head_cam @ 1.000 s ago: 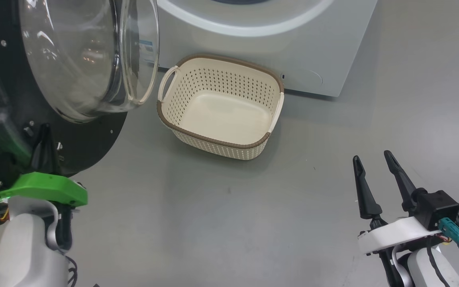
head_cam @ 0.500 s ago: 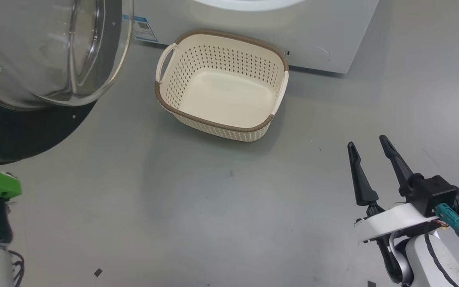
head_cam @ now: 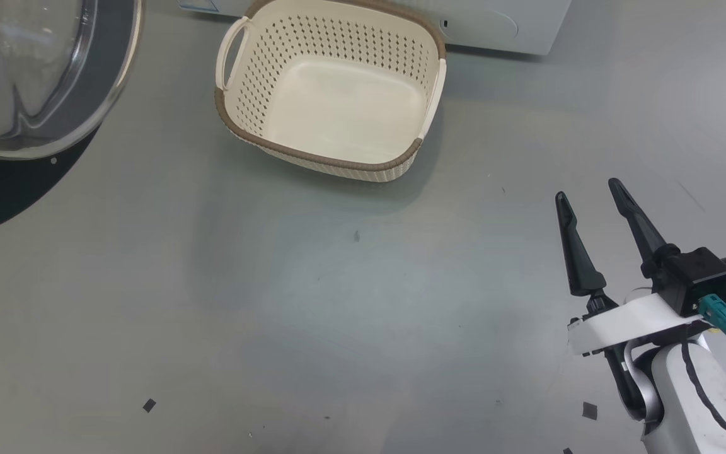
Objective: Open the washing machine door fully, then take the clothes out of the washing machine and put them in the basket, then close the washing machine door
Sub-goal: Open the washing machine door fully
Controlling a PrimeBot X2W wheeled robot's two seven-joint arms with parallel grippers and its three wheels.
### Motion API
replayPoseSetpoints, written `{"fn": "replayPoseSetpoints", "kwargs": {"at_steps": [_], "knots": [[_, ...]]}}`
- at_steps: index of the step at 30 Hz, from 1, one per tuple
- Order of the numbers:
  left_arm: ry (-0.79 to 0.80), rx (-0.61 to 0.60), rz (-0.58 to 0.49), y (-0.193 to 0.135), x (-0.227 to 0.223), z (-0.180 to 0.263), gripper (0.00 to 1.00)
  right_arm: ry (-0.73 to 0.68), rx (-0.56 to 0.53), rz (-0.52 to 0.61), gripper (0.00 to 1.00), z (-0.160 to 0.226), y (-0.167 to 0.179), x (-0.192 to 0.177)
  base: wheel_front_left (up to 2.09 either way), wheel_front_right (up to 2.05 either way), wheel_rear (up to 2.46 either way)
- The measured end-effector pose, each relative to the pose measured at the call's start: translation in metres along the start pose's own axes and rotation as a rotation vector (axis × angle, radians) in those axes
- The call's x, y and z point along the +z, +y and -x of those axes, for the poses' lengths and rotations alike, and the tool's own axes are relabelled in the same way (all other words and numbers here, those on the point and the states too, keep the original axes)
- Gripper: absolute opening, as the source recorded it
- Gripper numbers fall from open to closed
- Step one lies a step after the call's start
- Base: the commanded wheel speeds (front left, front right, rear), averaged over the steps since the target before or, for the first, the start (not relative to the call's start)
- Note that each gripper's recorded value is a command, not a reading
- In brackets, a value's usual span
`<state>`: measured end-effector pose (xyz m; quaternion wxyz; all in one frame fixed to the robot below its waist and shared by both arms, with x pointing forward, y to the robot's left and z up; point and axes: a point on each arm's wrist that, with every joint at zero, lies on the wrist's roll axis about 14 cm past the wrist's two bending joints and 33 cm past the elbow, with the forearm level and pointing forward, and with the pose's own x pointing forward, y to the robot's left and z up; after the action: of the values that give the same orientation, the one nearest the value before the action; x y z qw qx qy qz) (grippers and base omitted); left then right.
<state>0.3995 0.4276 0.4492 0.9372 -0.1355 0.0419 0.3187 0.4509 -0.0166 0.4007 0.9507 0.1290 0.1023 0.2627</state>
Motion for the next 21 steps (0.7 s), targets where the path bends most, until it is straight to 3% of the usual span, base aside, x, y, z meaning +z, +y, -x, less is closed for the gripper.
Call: {"fn": "replayPoseSetpoints", "kwargs": {"at_steps": [21], "knots": [[0.006, 0.136, 0.006, 0.039, -0.003, -0.031, 0.0, 0.056, -0.024, -0.004, 1.0, -0.013, -0.024, -0.029, 0.0, 0.0, 0.0]]}}
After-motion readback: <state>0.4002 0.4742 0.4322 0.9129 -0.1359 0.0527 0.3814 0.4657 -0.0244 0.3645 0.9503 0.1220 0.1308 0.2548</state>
